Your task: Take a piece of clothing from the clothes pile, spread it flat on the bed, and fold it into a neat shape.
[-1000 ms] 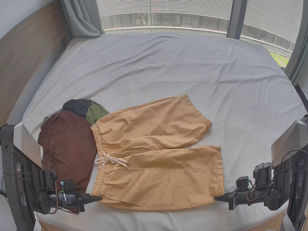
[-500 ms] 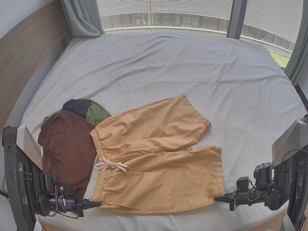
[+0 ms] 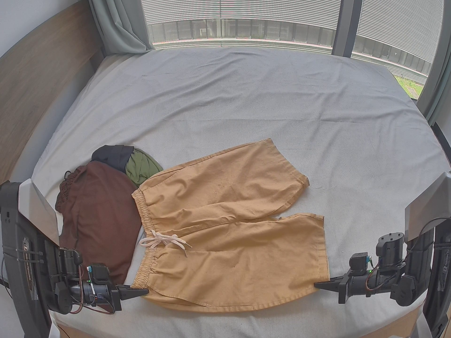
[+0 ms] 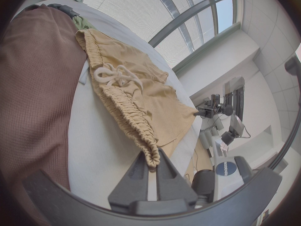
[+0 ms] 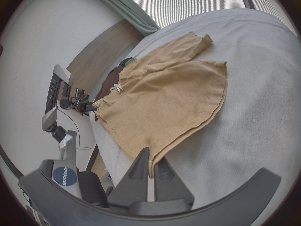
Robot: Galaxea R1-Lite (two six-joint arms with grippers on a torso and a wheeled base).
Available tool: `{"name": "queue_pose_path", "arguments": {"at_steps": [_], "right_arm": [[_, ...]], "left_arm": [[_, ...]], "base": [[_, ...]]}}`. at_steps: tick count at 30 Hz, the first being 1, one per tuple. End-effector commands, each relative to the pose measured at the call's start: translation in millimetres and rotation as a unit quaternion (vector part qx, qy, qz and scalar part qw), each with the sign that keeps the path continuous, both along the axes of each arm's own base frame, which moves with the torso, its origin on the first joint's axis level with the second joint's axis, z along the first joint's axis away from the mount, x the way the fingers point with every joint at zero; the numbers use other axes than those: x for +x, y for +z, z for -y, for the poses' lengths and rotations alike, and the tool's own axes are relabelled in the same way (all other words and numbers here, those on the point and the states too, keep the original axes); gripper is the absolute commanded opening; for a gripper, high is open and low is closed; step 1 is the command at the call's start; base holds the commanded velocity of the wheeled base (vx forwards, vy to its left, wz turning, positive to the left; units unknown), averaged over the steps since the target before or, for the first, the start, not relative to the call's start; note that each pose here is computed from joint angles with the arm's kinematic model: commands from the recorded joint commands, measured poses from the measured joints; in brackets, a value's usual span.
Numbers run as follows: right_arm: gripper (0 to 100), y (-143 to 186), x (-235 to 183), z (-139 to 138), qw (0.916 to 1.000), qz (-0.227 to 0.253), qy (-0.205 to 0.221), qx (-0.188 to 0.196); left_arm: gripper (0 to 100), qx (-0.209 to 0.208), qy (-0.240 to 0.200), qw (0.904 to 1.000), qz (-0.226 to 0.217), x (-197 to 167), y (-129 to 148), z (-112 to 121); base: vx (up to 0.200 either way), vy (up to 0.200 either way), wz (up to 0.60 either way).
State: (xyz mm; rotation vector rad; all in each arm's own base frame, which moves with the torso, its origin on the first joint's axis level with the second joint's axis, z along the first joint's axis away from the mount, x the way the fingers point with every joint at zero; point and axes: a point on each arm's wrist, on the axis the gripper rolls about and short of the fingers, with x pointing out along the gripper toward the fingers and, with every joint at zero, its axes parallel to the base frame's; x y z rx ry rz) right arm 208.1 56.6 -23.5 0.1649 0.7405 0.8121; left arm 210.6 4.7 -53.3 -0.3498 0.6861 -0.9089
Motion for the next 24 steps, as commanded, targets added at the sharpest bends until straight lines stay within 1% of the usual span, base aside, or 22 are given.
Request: {"name": "queue_pose_path", "arguments": {"at_steps": [1, 4, 5, 7, 12, 20, 24], "right_arm": [[0, 26.0, 4.1, -2.8, 0.9986, 0.041, -0.005, 0.033], [0, 36.5, 3.9, -3.9, 0.9973, 0.047, -0.004, 0.055], [0, 36.5, 3.9, -3.9, 0.9973, 0.047, -0.004, 0.055], [0, 42.6, 5.9, -4.8, 0.9963, 0.053, -0.007, 0.068], [0, 46.4, 11.6, -5.3, 0.9950, 0.066, -0.010, 0.074], [0, 60.2, 17.4, -6.9, 0.9916, 0.079, -0.022, 0.100], [0, 64.0, 21.0, -6.9, 0.9902, 0.088, -0.024, 0.105]], "left_arm": [[0, -0.013, 0.002, 0.9995, 0.028, 9.5, 22.7, 4.8], [0, -0.024, 0.005, 0.9993, 0.029, 12.0, 31.9, 7.3], [0, -0.024, 0.005, 0.9993, 0.029, 12.0, 31.9, 7.3], [0, -0.033, 0.007, 0.9989, 0.034, 15.5, 39.8, 9.1], [0, -0.047, 0.017, 0.9981, 0.037, 25.0, 48.3, 9.9], [0, -0.070, 0.034, 0.9963, 0.035, 33.7, 62.2, 9.4], [0, -0.074, 0.038, 0.9960, 0.033, 35.5, 63.8, 9.2]], "base": [[0.000, 0.000, 0.00], [0.000, 0.000, 0.00], [0.000, 0.000, 0.00], [0.000, 0.000, 0.00], [0.000, 0.000, 0.00], [0.000, 0.000, 0.00], [0.000, 0.000, 0.00]]}}
